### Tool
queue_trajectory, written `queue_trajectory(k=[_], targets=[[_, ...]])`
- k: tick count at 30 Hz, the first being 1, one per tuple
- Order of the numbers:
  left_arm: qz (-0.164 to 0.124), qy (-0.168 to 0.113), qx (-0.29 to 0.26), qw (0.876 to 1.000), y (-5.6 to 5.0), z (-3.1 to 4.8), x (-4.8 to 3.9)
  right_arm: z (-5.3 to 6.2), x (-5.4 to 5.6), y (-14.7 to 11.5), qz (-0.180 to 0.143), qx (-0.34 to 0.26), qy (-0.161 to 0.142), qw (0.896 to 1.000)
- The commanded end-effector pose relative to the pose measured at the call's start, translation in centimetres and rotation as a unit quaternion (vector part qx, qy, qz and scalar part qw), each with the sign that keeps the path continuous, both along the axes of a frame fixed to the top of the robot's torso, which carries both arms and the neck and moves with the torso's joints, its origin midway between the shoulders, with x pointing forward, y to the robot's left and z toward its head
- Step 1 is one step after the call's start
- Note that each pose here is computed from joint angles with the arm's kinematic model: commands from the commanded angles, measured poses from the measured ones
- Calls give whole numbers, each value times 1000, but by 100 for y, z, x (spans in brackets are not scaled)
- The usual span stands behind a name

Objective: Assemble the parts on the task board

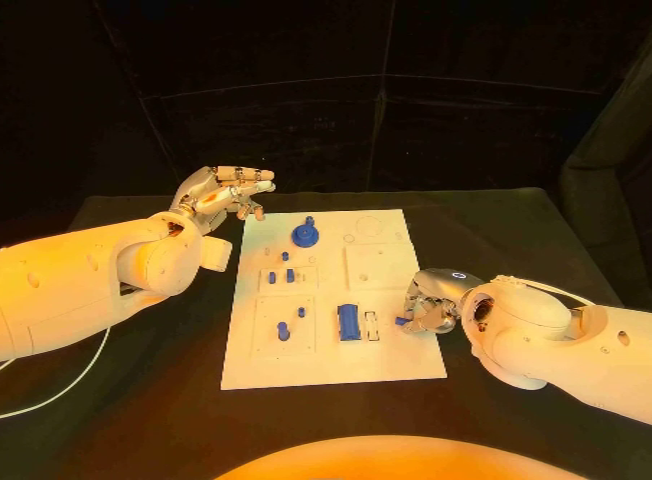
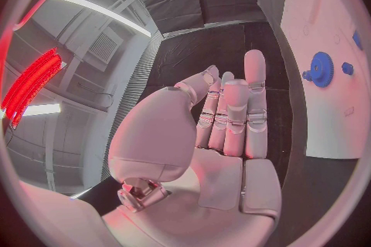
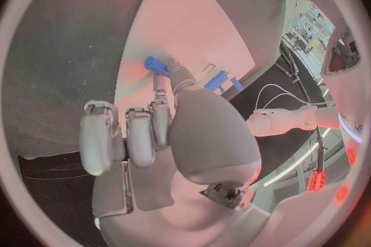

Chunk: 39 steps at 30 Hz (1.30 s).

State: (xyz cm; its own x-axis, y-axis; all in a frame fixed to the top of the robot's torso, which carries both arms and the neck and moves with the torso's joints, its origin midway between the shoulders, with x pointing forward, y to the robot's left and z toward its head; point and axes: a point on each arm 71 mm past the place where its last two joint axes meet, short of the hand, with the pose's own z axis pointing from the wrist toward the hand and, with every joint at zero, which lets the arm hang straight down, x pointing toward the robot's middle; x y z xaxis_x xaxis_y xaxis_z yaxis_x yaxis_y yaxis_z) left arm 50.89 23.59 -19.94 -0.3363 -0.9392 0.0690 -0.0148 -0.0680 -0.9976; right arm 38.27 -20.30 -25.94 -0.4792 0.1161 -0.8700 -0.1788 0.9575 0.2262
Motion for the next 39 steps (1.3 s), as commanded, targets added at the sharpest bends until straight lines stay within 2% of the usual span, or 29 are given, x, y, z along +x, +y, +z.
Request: queue_trajectory(k=[1, 7, 13, 20, 28, 39], targets=[[-7, -1, -5, 1000, -15, 12, -3, -139, -98, -45, -44, 56, 86, 994], [-9, 1, -5, 1000, -19, 9, -3, -69, -142, -10, -64, 130, 87, 986], [-10, 2, -5, 1000, -24, 8, -6, -27, -164, -20, -87, 171, 87, 978], [-11, 1, -6, 1000, -28, 10, -9, -29, -171, 28, -92, 183, 97, 974], [-12, 1, -7, 1000, -31, 11, -12, -33, -144, 66, -112, 191, 89, 971], [-13, 2, -7, 1000, -41, 11, -13, -60, -99, 192, -112, 176, 82, 975]])
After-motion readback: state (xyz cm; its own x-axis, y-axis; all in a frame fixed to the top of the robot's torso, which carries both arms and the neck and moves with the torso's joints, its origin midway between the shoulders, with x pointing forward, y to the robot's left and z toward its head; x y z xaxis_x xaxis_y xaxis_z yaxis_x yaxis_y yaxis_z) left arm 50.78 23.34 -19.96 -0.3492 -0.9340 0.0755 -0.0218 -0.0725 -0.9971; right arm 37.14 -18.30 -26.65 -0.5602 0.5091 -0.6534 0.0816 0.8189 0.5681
